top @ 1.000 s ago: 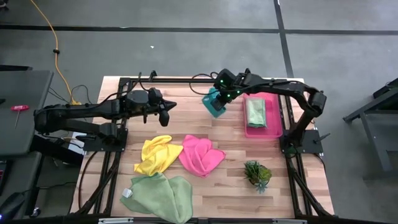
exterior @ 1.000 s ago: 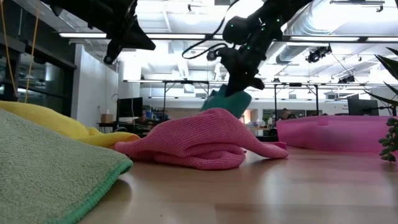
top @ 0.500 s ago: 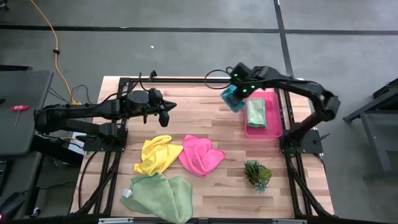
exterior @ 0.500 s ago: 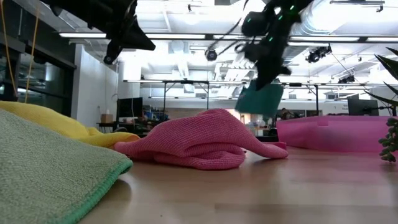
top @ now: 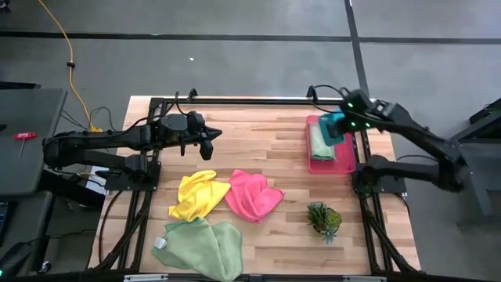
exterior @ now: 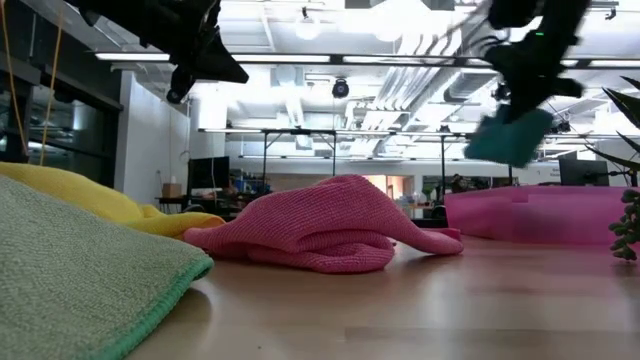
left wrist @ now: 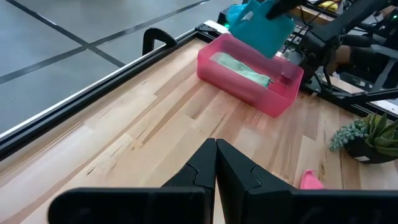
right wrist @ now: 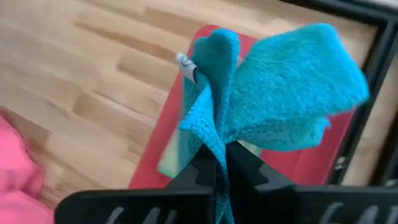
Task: Fold microfiber towels
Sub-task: Put the folded blue microfiber cloth into the red bin
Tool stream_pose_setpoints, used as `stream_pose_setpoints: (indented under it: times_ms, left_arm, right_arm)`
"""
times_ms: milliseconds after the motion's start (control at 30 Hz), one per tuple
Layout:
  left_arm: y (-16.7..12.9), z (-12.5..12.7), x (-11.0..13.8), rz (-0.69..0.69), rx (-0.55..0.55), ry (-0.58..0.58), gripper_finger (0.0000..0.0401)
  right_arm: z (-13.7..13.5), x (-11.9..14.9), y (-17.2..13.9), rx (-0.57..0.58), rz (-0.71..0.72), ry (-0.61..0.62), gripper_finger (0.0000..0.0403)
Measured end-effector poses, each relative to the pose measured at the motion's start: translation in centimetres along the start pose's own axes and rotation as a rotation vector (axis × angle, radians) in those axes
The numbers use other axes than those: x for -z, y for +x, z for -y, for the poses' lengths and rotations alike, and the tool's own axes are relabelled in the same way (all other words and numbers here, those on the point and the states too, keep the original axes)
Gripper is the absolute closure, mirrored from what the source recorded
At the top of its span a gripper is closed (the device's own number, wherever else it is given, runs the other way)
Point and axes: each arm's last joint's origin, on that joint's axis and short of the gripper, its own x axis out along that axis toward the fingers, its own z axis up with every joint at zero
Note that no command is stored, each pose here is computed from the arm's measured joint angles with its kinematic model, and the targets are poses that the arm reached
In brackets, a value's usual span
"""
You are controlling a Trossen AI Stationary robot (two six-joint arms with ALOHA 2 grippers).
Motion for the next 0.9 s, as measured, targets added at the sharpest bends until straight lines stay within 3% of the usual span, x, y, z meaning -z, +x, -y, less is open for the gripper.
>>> stream_pose_setpoints:
  times_ms: [167, 267, 333, 600, 733, 900]
  left_arm:
    - [0.0, 0.0, 0.0, 0.0, 0.0, 0.0, 0.0401]
    - [0.0, 0.0, 0.0, 0.001, -0.001, -0.001, 0.0401]
    - [0.0, 0.0, 0.0, 0.001, -0.001, -0.011, 0.0401]
    - [0.0, 0.1, 0.0, -0.005, 0.019, -0.028, 0.0401]
    - [0.0, 0.1, 0.0, -0.006, 0.019, -0.036, 0.0401]
    - [0.0, 0.1, 0.0, -0.006, 0.019, -0.045, 0.0401]
  right_arm:
    - [1.2, 2.6, 0.7, -0.167, 0.129, 0.156, 0.0403]
    - [1.4, 3.1, 2.3, -0.327, 0.207, 0.224, 0.0403]
    - [1.7, 3.7, 3.8, -0.374, 0.226, 0.269, 0.0403]
    - [4.0, 7.5, 9.9, -0.343, 0.081, 0.34, 0.0403]
    - [4.4, 8.1, 10.3, -0.306, 0.038, 0.327, 0.0403]
    - [4.3, 7.0, 9.2, -0.289, 0.091, 0.249, 0.0403]
